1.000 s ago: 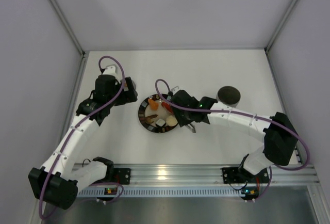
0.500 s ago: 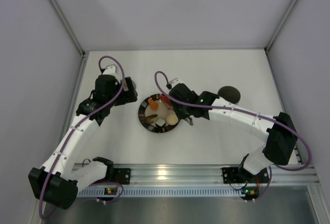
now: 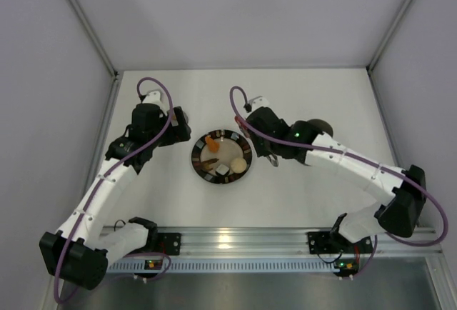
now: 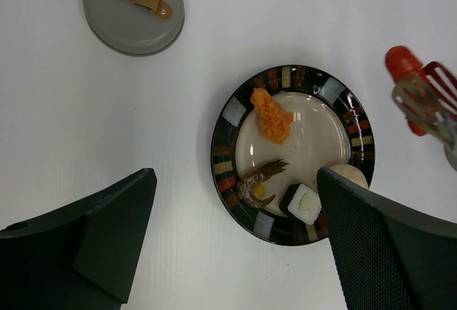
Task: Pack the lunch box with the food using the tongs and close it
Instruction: Pick up the fake food from the plate, then place the fake food in the packing box.
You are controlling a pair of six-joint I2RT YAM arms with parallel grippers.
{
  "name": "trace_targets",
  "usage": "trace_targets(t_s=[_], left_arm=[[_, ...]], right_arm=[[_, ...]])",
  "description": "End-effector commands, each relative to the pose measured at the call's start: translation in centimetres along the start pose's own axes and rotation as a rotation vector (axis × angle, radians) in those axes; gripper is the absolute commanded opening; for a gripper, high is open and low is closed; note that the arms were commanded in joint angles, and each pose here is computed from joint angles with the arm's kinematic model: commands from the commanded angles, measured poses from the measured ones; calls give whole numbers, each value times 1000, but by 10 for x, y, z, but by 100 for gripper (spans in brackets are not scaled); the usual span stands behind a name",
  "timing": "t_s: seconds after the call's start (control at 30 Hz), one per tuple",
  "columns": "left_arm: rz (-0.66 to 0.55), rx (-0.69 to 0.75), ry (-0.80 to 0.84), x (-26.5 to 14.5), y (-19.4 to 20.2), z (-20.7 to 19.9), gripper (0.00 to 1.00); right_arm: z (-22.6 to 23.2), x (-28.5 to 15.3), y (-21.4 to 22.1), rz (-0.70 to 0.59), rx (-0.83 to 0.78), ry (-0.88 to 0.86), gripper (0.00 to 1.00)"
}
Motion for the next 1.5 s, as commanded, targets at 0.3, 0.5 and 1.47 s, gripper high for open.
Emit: trace_targets(t_s=[0.3, 0.5, 1.47], left_arm=[[5, -13, 66, 2, -1, -12, 99], [6, -13, 67, 2, 0, -11, 99], [17, -14, 78, 3, 2, -13, 99]], right_arm=[[-95, -111, 31, -87, 237, 262, 14], [-112, -135, 65, -46, 307, 342, 15], [-113, -126, 104, 33, 340, 398, 29]])
Point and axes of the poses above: each gripper's point midway between its finger pads, its own x axis out along the fingers, its own z axis along the line the jaws close on, y = z × x, the point moved 3 cm from there along -x, back along the fingers, and after that the axes turned 14 degrees about -x, right-handed, at the moved point
